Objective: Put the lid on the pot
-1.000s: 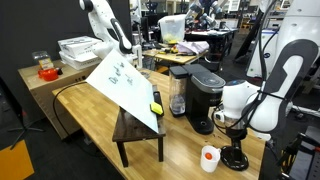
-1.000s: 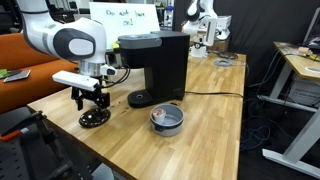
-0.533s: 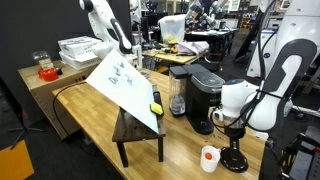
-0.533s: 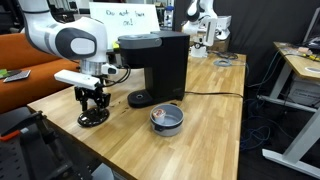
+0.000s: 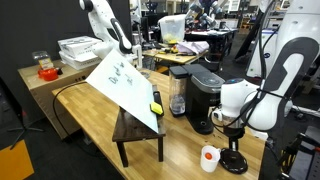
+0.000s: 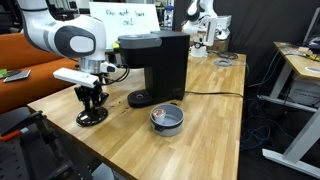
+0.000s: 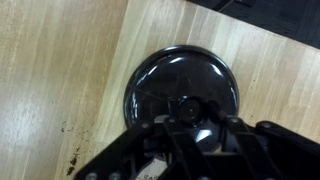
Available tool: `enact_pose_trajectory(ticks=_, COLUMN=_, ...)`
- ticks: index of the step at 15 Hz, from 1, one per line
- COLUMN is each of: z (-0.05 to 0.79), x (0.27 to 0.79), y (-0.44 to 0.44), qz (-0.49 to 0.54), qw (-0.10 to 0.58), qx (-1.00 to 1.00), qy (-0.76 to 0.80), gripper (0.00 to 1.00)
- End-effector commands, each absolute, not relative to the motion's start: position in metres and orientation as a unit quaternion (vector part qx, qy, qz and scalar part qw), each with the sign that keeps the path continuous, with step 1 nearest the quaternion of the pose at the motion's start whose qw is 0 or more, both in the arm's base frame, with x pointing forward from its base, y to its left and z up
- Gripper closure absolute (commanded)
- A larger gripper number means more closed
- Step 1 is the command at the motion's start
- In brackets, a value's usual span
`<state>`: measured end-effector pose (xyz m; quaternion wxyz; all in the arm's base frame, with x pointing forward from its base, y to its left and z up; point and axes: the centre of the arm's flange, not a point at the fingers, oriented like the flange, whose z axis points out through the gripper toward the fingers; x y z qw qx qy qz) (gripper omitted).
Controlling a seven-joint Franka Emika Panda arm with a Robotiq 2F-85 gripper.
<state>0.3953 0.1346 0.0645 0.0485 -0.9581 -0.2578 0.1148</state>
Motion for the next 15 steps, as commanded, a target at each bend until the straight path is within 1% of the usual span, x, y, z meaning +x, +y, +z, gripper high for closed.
enact_pose_trajectory(ticks=1, z=0.055, x=0.397, y=0.132, qz=0.117, qw=0.051, qx=-0.958, qy=-0.256, gripper=0.92)
enact_pose_trajectory(ticks=6, z=0.069, x=0.392, y=0.113, qz=0.114, qw=0.036, qx=-0.965, qy=-0.234, gripper=0.92)
enact_pose_trajectory(ticks=11, z=0.082, x=0.38, y=0.063, qz=0.123, qw=0.01, qx=-0.976, qy=-0.181, gripper=0.92)
enact_pose_trajectory(ticks=15, z=0.103, x=0.375, y=0.047, qz=0.111, qw=0.011, qx=-0.98, qy=-0.167, gripper=0.92)
